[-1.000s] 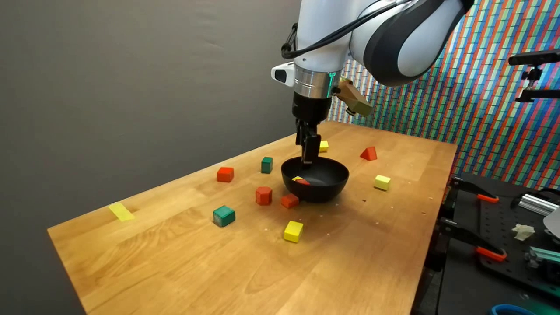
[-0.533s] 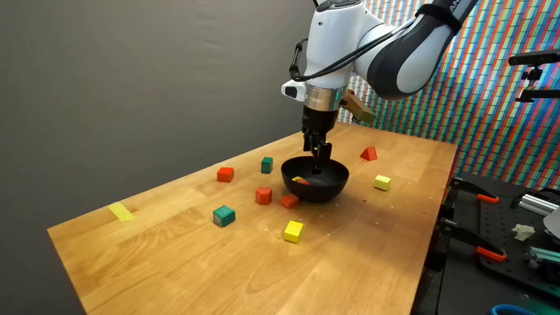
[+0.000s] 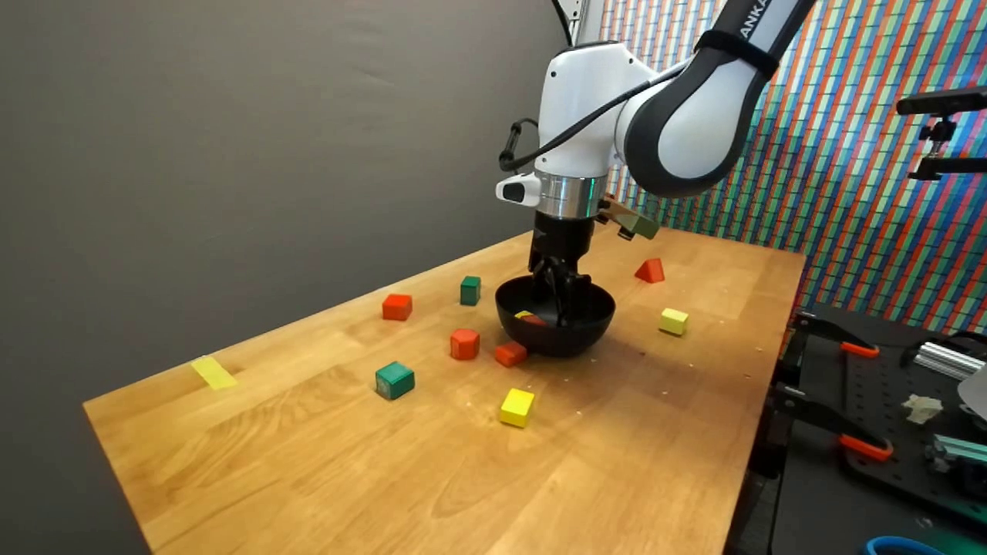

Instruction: Remove all the contents from the black bowl.

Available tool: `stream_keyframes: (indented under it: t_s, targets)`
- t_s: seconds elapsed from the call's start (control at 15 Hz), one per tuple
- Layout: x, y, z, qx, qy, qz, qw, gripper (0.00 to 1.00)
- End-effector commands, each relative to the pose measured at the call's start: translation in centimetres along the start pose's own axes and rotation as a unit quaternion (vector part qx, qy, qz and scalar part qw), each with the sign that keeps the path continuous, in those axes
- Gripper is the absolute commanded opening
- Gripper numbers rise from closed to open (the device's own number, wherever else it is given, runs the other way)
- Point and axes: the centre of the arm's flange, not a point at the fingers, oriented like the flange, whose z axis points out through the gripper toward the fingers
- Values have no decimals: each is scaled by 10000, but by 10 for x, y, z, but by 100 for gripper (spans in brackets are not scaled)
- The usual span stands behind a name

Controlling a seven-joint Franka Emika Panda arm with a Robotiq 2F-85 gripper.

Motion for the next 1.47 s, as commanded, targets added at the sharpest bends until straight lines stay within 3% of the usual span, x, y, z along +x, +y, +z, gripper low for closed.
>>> stream_keyframes:
  t_s: [0.0,0.53,0.6,0.73,1.13,1.2,1.4]
  targets:
    - [11,13,-1,352,153,-166,9991,100]
    - [24,29,2,759,214,-206,9967,95]
    - [25,31,3,783,203,-194,9965,73]
    - [26,32,4,850,162,-171,9961,69]
    - [26,29,-18,716,86,129,9973,21]
    - [22,25,-22,669,87,260,9974,26]
    - [5,9,-49,370,172,876,9953,26]
